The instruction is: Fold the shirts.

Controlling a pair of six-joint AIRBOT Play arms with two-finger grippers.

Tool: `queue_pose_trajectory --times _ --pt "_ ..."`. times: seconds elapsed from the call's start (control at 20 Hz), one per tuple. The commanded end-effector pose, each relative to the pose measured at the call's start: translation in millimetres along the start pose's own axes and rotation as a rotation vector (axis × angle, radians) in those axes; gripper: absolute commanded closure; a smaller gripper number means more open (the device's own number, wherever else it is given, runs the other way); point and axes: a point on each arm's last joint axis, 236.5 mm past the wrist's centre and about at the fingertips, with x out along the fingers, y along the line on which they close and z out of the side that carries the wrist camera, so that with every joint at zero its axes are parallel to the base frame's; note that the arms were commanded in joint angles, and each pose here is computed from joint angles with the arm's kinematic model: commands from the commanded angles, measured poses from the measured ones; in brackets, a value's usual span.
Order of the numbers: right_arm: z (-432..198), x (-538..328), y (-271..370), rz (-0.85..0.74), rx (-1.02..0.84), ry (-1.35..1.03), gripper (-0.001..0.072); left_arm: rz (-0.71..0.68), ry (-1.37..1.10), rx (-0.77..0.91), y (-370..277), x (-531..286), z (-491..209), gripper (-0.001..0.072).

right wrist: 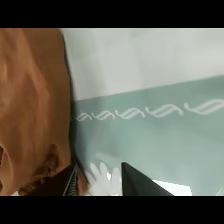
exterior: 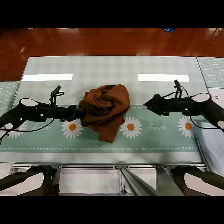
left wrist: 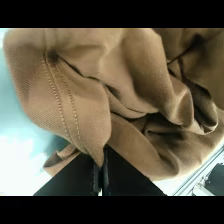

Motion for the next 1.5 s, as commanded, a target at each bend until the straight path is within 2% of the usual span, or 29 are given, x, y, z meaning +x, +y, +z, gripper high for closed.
queue_pose_trajectory --times 0.0,0.5,0.55,0.6,0.75,0.9,1.05,1.15,1.3,1.45 --pt "-2 35 18 0.040 -0.009 0.067 0.0363 -0.007 0.005 0.003 1 -3 1 0.0687" --pt "-28 109 69 0.058 -0.086 0.214 0.0371 -0.008 0.006 0.003 0 -3 0 0.0687" --pt "-34 111 76 0.067 -0.112 0.235 0.0504 -0.009 0.006 0.003 0 -3 0 0.0687" --pt "-40 108 85 0.091 -0.173 0.260 0.0683 -0.009 0.001 0.006 -1 -5 2 0.0687" --pt "-39 76 123 0.133 -0.327 0.268 0.0689 -0.052 -0.040 0.062 -24 -29 22 0.0687" --pt "16 -4 180 0.073 -0.521 0.047 0.0689 -0.091 -0.197 0.211 -84 -96 69 0.0688" --pt "49 -126 271 0.068 -0.749 -0.242 0.0689 -0.110 -0.443 0.443 -187 -192 108 0.0688" --pt "39 -199 319 0.060 -0.882 -0.378 0.0689 -0.131 -0.605 0.623 -267 -261 107 0.0687" --pt "-7 -286 366 0.114 -1.030 -0.503 0.0689 -0.162 -0.814 0.849 -366 -351 69 0.0688" --pt "-49 -341 379 0.155 -1.102 -0.599 0.0689 -0.169 -0.848 0.993 -410 -384 15 0.0688"
